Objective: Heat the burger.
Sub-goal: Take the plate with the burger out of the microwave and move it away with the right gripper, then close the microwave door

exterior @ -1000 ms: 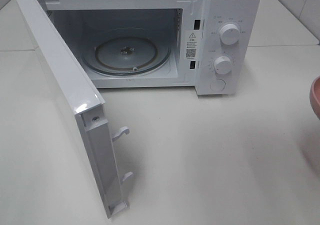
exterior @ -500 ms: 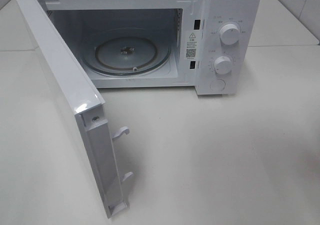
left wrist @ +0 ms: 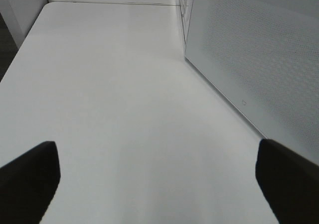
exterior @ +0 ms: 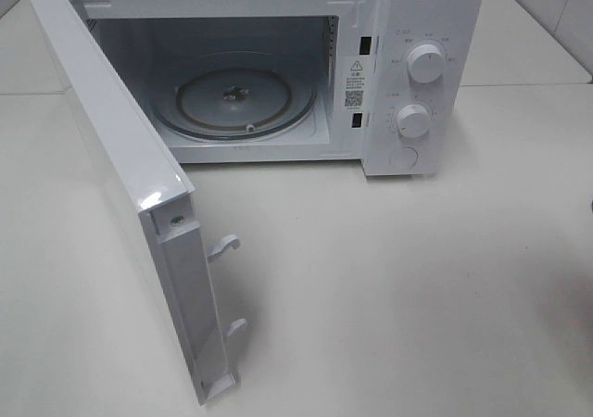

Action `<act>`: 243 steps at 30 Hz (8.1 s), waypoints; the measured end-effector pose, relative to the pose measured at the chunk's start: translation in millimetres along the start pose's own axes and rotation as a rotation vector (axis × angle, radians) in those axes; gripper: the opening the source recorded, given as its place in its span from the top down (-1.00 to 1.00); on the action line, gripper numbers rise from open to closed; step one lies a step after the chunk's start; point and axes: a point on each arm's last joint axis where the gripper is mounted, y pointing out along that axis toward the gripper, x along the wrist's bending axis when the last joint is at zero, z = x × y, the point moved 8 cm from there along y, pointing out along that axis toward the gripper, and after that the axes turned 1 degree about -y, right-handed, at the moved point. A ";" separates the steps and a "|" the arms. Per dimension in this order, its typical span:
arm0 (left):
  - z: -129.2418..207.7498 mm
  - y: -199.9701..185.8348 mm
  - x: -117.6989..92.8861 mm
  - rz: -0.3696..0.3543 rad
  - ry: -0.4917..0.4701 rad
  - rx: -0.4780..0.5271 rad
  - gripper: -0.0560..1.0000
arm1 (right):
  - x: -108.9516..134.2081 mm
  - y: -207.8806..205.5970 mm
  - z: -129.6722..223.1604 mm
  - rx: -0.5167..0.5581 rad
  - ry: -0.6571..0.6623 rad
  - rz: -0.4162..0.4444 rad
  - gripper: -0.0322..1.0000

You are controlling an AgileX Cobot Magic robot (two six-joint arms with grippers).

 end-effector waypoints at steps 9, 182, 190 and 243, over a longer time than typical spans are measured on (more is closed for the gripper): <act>0.0 0.0 0.0 0.000 0.000 0.000 -0.98 | 7.2 15.0 -25.0 0.073 0.089 0.042 0.80; 0.0 0.0 0.0 0.000 0.000 0.000 -0.98 | -25.2 -110.7 75.8 -0.605 0.715 -0.124 -0.50; 0.1 2.7 1.7 -0.009 -0.005 0.020 -0.91 | -25.2 -110.7 75.8 -0.605 0.715 -0.124 -0.50; -67.6 180.0 10.5 -0.005 0.071 -0.356 0.89 | -25.2 -110.7 75.8 -0.605 0.715 -0.124 -0.50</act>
